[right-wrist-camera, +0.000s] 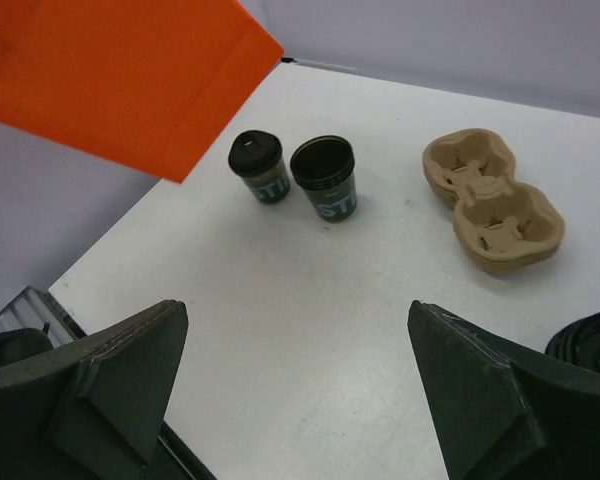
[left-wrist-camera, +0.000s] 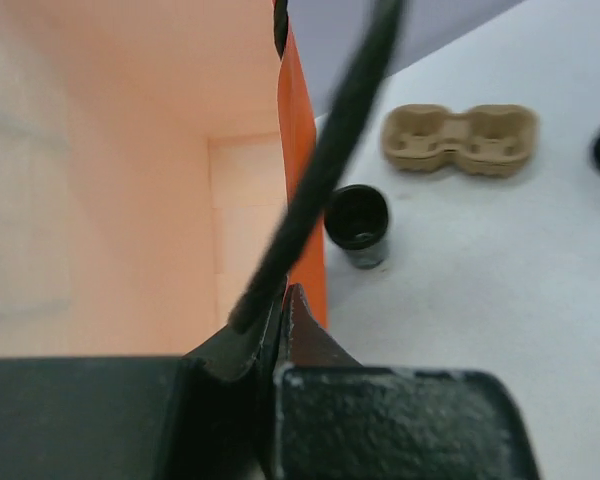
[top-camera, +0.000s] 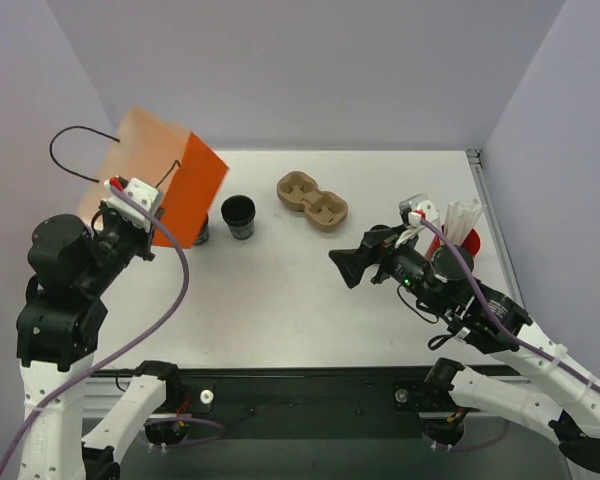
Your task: Pack the takeout coffee
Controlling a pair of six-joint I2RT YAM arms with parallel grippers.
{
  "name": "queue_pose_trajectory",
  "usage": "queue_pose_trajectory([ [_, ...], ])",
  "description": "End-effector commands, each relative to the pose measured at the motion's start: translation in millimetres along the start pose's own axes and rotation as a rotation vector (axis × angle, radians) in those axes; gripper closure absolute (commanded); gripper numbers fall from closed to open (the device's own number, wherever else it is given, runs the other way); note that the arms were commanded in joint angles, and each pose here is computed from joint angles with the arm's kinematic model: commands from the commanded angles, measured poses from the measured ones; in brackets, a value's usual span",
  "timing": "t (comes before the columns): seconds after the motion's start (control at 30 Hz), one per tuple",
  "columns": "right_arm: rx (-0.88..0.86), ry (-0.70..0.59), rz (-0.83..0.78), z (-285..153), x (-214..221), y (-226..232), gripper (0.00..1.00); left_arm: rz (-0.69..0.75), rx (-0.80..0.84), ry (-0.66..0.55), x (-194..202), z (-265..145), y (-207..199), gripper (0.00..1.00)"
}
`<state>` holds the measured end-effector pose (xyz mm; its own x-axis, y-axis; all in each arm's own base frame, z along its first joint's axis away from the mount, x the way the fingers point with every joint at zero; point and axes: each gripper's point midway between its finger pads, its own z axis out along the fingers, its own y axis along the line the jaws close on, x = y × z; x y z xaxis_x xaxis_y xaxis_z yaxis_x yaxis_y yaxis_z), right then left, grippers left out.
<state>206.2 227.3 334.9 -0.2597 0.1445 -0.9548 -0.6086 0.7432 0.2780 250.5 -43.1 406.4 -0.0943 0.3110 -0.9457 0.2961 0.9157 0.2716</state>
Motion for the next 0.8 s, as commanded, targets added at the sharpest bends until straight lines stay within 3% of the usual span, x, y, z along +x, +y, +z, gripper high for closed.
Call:
queue_pose_trajectory([
  [0.0,0.188,-0.053,-0.019,-24,-9,-38,0.01,0.064,0.412,-0.119,-5,-20,-78,1.00],
  [0.2,0.251,-0.108,0.059,-52,-8,-55,0.01,0.108,0.617,-0.234,-15,-52,-114,1.00],
  [0.53,0.353,-0.100,0.078,-62,6,-76,0.01,0.139,0.745,-0.132,17,-17,-142,1.00],
  [0.77,0.395,-0.086,0.069,-56,5,-80,0.01,0.337,0.812,-0.022,37,6,-200,1.00],
])
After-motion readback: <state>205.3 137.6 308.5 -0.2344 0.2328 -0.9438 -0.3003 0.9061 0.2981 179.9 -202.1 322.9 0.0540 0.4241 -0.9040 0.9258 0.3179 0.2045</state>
